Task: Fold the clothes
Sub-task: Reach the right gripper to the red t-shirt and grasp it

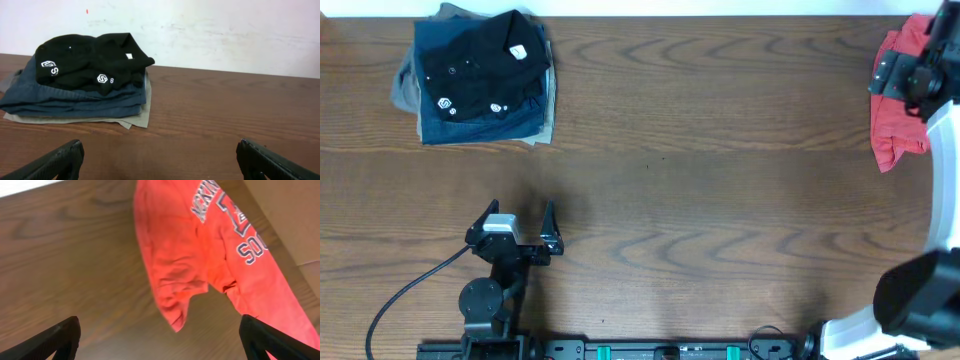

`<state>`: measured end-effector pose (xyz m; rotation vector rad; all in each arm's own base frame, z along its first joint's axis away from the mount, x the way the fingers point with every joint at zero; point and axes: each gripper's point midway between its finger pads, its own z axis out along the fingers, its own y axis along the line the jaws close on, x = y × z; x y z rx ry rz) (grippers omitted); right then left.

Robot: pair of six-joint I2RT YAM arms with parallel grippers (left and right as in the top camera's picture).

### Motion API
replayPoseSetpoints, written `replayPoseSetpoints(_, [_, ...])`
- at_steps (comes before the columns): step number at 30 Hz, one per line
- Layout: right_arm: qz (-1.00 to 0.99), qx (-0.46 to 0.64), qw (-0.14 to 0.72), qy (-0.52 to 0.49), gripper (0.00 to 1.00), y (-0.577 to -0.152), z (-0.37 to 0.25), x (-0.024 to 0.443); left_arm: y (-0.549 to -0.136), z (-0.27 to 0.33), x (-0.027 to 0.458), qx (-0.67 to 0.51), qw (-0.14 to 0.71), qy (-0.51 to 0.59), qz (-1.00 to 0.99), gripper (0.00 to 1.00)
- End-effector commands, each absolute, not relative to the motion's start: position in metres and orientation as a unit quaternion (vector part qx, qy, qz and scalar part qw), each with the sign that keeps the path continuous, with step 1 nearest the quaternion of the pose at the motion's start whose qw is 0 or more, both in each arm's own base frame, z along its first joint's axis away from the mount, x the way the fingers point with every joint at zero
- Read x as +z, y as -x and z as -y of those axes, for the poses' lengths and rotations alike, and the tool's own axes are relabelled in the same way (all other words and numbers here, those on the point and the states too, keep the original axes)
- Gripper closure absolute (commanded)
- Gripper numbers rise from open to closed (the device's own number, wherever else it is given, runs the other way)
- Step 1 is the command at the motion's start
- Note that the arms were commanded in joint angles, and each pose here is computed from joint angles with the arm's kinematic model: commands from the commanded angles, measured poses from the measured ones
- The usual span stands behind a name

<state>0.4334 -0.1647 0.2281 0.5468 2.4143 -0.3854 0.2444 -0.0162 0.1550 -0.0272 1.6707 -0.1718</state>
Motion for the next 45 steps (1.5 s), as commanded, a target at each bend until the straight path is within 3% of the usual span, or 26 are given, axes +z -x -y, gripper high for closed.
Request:
replayPoseSetpoints(1, [-0.914,-0.177,0.284,-0.229,0.01,-0.429,0.208,0.207,-0.243,0.019,0.14,-0.08,0.65,0.007,-0.755,0.02])
replayPoseSetpoints(7, [-0.912,-0.184,0.24,-0.276,0.01,-0.419,0.261,0.159,-0.243,0.019,0.14,-0.08,0.65,0.007,-0.755,0.02])
replayPoseSetpoints(14, [-0.921,-0.135,0.226,-0.286,0.04,-0.424,0.278,0.116,-0.243,0.019,0.14,-0.08,0.65,0.007,-0.755,0.02])
replayPoseSetpoints(19, [-0.924,-0.112,0.227,-0.285,0.2,-0.433,0.279,0.095,-0.243,0.019,0.14,-0.08,0.65,0.007,-0.755,0.02])
replayPoseSetpoints(25, [-0.927,-0.087,0.231,-0.283,0.21,-0.444,0.279,0.072,-0.243,0.019,0.14,-0.08,0.65,0.007,-0.755,0.02])
replayPoseSetpoints(33, [-0.928,-0.084,0.226,-0.284,0.37,-0.45,0.282,0.049,-0.243,0.019,0.14,-0.08,0.65,0.007,-0.755,0.02])
replayPoseSetpoints(45, [-0.93,-0.082,0.212,-0.289,0.37,-0.447,0.287,0.029,-0.243,0.019,0.14,-0.08,0.65,0.007,-0.755,0.02])
